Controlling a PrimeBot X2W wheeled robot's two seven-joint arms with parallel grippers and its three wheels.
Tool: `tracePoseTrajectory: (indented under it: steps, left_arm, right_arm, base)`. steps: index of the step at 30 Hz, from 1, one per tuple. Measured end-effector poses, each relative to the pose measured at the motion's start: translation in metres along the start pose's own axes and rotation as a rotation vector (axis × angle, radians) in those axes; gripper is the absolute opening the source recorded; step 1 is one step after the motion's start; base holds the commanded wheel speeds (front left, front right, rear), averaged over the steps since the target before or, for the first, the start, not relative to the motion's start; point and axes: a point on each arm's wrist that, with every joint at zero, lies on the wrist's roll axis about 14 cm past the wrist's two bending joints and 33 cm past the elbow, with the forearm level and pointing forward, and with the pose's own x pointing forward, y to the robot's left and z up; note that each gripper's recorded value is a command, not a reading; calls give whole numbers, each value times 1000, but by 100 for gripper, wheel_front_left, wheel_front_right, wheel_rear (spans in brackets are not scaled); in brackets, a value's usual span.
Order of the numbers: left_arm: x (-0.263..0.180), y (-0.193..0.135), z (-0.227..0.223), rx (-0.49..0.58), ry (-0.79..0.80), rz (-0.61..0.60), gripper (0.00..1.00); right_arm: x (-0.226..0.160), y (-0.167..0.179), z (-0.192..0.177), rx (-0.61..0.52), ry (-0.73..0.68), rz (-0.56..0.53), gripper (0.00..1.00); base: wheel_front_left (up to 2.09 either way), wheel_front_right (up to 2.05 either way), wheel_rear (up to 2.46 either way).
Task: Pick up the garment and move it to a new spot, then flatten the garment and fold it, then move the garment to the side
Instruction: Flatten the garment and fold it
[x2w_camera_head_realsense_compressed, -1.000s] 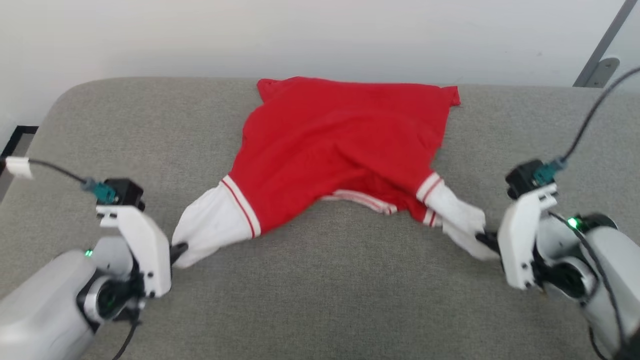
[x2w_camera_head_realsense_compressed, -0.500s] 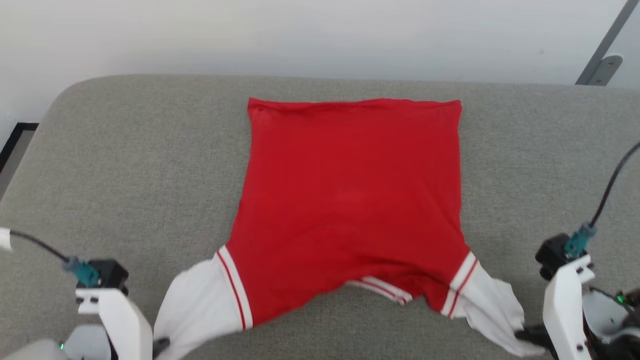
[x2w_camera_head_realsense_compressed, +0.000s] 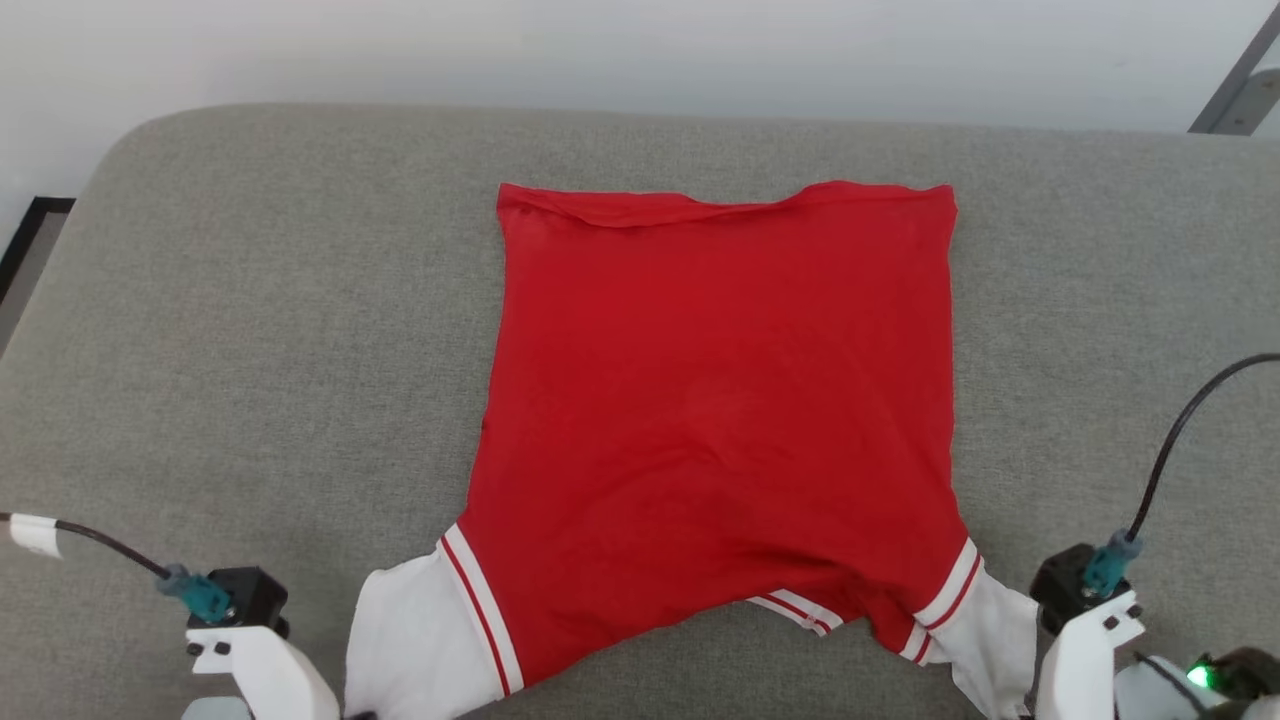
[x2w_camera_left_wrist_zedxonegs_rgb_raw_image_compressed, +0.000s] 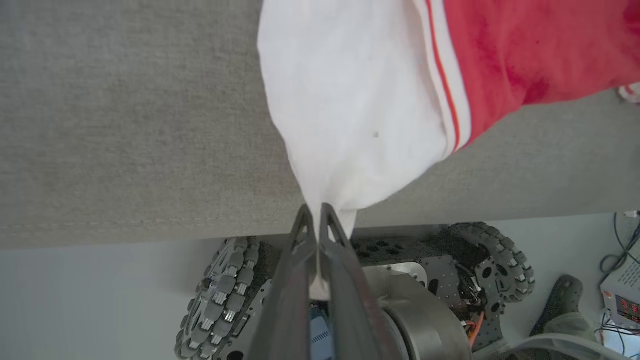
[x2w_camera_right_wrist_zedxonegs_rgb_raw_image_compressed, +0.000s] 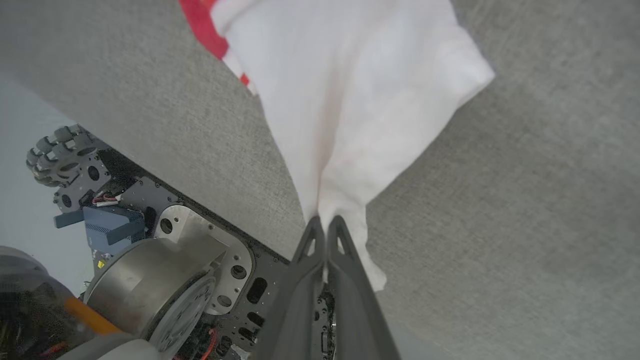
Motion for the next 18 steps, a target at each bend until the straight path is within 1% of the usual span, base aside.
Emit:
tracePoseTrajectory:
  steps: [1, 2, 3, 4, 5, 6, 10, 13, 18]
  left_arm:
    - [0, 0, 0, 0, 0, 0, 0]
    - [3, -2, 1, 5, -5, -9, 0]
    - [5, -5, 3, 9, -15, -21, 0]
    - [7, -7, 6, 10, -27, -31, 0]
    - [8, -9, 10, 15, -41, -40, 0]
    - [9, -10, 13, 23, -54, -47, 0]
    - [13, -15, 23, 41, -95, -68, 0]
    - [14, -17, 27, 42, -115, -80, 0]
    - [15, -21, 32, 50, -141, -97, 0]
  right_arm:
    - [0, 0, 0, 0, 0, 0, 9]
    - [4, 2, -1, 8, 2, 6, 30]
    - [6, 1, -1, 7, -7, -1, 47]
    - [8, 1, 0, 3, -13, -6, 55]
    - [9, 1, 1, 5, -16, -7, 71]
    - [10, 0, 3, 4, -24, -11, 100]
    - [1, -4, 24, -26, -91, -39, 100]
    - [-13, -6, 50, -42, -184, -58, 100]
    - [-41, -12, 100, -60, -375, -121, 100]
  base:
    - [0, 0, 0]
    - [0, 0, 0]
    - [0, 0, 0]
    - [0, 0, 0]
    - [0, 0, 0]
    - [0, 0, 0]
    - [0, 0, 0]
    - [0, 0, 0]
    - [0, 0, 0]
